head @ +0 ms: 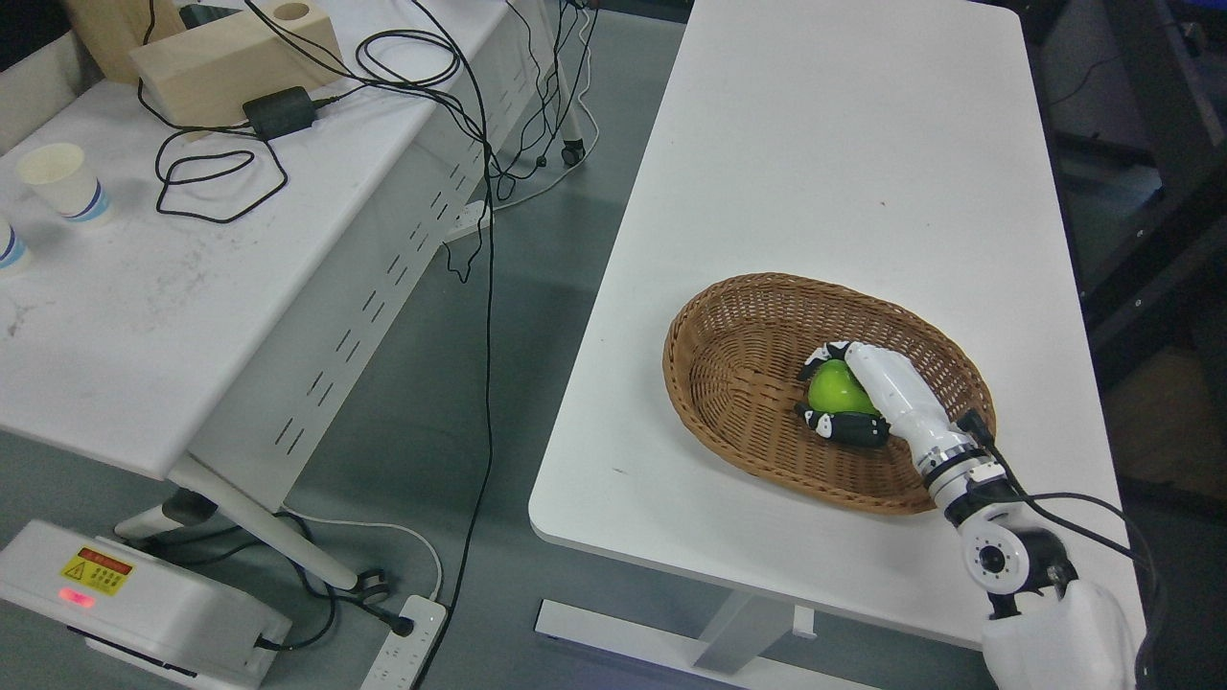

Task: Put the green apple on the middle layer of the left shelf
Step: 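Close the right hand around the green apple and lift it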

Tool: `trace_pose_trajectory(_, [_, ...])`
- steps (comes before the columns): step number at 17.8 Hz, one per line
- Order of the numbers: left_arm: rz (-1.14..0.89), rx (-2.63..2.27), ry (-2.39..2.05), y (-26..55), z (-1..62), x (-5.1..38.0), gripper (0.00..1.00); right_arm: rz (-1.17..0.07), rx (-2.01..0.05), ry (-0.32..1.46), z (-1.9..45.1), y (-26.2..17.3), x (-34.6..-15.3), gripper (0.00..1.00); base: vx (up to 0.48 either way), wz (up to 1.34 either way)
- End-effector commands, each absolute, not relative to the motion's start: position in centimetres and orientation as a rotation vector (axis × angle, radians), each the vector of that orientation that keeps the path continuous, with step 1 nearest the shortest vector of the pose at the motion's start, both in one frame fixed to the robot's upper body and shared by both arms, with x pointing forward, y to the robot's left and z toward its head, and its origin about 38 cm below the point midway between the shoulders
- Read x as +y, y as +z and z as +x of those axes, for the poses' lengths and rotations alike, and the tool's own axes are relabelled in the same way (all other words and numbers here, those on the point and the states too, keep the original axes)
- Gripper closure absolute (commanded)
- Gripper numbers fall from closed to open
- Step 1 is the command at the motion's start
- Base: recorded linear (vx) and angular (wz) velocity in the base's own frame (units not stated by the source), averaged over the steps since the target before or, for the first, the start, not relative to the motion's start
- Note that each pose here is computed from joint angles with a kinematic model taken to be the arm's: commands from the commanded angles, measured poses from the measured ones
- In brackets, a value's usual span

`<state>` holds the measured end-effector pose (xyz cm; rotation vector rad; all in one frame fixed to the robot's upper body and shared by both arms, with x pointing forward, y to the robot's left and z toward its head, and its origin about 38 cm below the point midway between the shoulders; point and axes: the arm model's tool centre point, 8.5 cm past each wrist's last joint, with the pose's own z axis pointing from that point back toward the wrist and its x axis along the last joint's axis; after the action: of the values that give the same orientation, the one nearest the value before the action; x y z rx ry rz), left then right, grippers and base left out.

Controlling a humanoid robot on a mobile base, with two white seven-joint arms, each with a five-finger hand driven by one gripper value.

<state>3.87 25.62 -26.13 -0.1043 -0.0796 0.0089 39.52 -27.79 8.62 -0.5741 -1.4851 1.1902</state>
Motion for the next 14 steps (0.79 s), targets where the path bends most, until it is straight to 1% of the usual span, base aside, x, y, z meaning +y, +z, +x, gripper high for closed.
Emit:
trace_pose_trajectory(1, [-0.086,-0.079,0.009,-26.0,3.8,26.8,0.0,-0.707,-1.616,0.907,39.1,12.5,-31.7,1.0,-0.004,-0.04])
trace_pose_trajectory(3, [-0.086,-0.08,0.009,-26.0,3.9,26.8,0.0,-0.715,-1.646,0.848,38.9,13.5,-32.2,1.0,-0.008,-0.03])
trace_pose_trajectory(5, [-0.086,-0.08,0.009,-26.0,3.9,26.8,0.0,-0.697,-1.661,0.837,38.7,13.8,-32.0,1.0,-0.014,-0.01])
trace_pose_trajectory(14, [-0.086,-0.08,0.009,-26.0,3.9,26.8,0.0,-0.615,-1.642,0.829,36.9,12.4,-31.8,1.0,-0.007,0.0])
